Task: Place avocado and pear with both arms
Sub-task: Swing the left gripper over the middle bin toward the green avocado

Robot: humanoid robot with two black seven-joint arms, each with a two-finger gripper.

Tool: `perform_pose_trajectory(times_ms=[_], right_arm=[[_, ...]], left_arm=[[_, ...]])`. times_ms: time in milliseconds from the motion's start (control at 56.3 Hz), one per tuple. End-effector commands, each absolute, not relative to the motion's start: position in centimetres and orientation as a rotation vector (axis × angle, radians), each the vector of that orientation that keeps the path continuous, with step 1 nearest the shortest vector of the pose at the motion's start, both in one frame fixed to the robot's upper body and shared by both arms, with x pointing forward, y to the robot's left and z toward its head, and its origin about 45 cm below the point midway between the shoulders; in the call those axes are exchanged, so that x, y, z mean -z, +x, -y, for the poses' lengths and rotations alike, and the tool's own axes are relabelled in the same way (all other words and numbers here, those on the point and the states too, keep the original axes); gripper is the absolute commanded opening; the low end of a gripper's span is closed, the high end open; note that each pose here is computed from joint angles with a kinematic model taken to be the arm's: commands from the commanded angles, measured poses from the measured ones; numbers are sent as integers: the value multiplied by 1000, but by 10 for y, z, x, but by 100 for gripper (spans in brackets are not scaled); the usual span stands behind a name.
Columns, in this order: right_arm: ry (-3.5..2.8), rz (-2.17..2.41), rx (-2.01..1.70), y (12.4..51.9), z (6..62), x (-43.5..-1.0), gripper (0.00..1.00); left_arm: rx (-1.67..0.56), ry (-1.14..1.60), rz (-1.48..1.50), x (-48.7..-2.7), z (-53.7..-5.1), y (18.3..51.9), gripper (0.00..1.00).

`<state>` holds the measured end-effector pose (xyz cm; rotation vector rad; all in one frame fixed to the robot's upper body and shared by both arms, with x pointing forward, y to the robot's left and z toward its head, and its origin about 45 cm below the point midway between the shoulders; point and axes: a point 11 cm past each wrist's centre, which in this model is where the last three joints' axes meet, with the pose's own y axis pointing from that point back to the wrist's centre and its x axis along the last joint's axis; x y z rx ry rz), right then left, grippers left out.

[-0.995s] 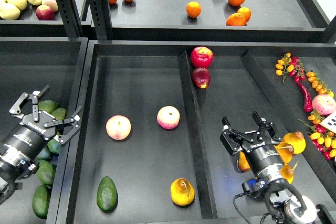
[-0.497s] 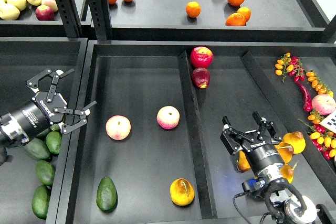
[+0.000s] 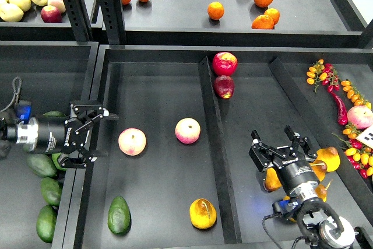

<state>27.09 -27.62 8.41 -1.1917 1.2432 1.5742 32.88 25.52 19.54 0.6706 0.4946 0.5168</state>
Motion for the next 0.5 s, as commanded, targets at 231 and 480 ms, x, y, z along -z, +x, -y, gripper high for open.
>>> perform_pose_trajectory(times_ms=[231,480], right_arm=[[-1183,-1239,-1512,286,291,-98,100],[-1188,-1230,-1493,295,294,-105,100]], left_arm=[[-219,993,-223,-184,-183,326,100],[-81,1139,-71,-158,-159,314,100]])
